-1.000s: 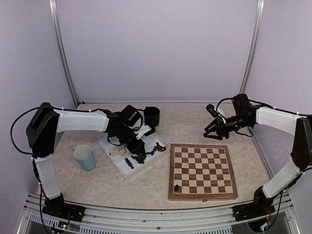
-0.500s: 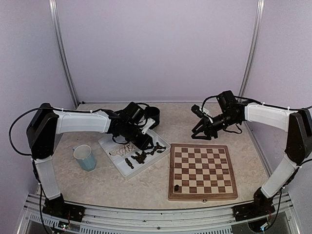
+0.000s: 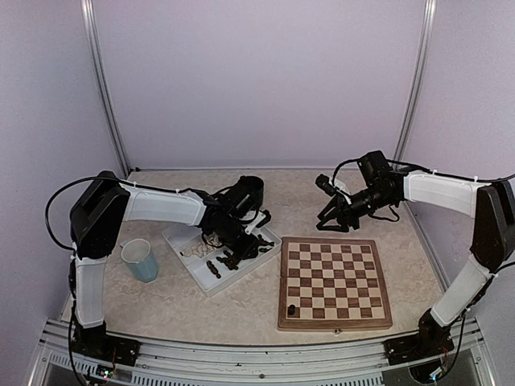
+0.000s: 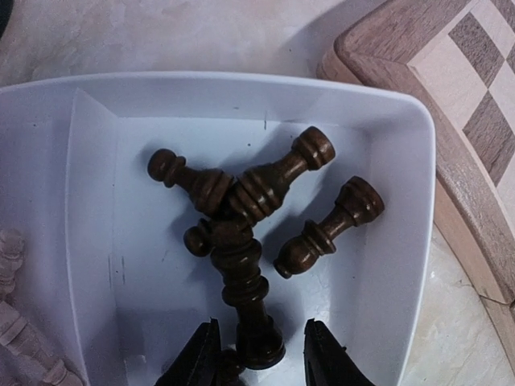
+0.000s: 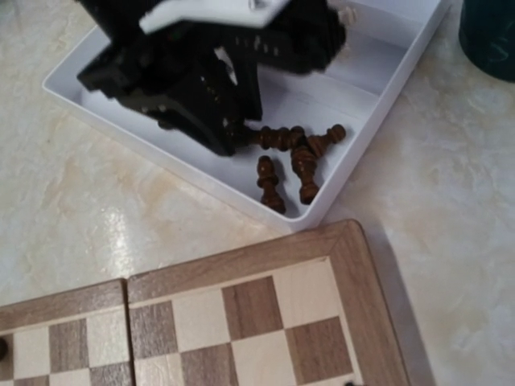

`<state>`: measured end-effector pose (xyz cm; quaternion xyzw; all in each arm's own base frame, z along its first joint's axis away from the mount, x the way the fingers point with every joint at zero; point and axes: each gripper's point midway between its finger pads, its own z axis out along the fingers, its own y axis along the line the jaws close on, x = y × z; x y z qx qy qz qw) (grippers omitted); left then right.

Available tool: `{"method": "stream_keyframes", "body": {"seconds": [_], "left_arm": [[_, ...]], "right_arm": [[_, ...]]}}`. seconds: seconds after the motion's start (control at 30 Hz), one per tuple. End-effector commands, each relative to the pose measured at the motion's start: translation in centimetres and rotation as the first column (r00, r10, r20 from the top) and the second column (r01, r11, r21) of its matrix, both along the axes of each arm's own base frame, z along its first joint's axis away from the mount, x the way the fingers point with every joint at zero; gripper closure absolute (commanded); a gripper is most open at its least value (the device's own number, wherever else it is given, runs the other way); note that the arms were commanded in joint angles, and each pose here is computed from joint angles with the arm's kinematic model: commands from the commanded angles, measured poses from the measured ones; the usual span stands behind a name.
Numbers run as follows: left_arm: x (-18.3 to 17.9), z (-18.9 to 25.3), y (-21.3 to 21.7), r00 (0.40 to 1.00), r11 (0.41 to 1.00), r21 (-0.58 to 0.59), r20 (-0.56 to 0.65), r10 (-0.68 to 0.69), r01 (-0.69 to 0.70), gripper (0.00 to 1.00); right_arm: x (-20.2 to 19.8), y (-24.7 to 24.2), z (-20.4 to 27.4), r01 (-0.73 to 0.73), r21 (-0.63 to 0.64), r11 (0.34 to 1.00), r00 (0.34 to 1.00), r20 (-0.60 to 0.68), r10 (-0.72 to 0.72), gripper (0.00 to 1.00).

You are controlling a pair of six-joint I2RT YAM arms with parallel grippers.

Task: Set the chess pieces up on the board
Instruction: Pick up the queen from the storage box.

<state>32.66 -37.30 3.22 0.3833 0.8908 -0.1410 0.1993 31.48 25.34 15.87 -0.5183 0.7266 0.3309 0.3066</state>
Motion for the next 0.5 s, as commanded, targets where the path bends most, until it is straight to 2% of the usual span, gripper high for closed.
{"method": "stream_keyframes", "body": {"seconds": [0.0, 0.27, 0.47], "left_arm": [[-0.3, -1.0, -0.4, 1.000, 0.999, 0.032, -0.015, 0.008, -0.007, 0.64], [-0.4, -1.5, 0.4, 1.000, 0.998, 0.059, -0.015, 0.020, -0.019, 0.82], [0.0, 1.8, 1.2, 0.999, 0.999, -0.026, 0.028, 0.026, -0.025, 0.88]], "right_arm": [[-0.1, 0.1, 0.1, 0.004, 0.007, 1.000, 1.000, -0.002, -0.004, 0.55], [0.0, 0.2, 0.4, 0.003, 0.017, 1.000, 1.000, -0.007, -0.003, 0.55], [0.6, 0.9, 2.5, -0.009, 0.060, 0.998, 1.000, 0.007, 0.008, 0.56]]}}
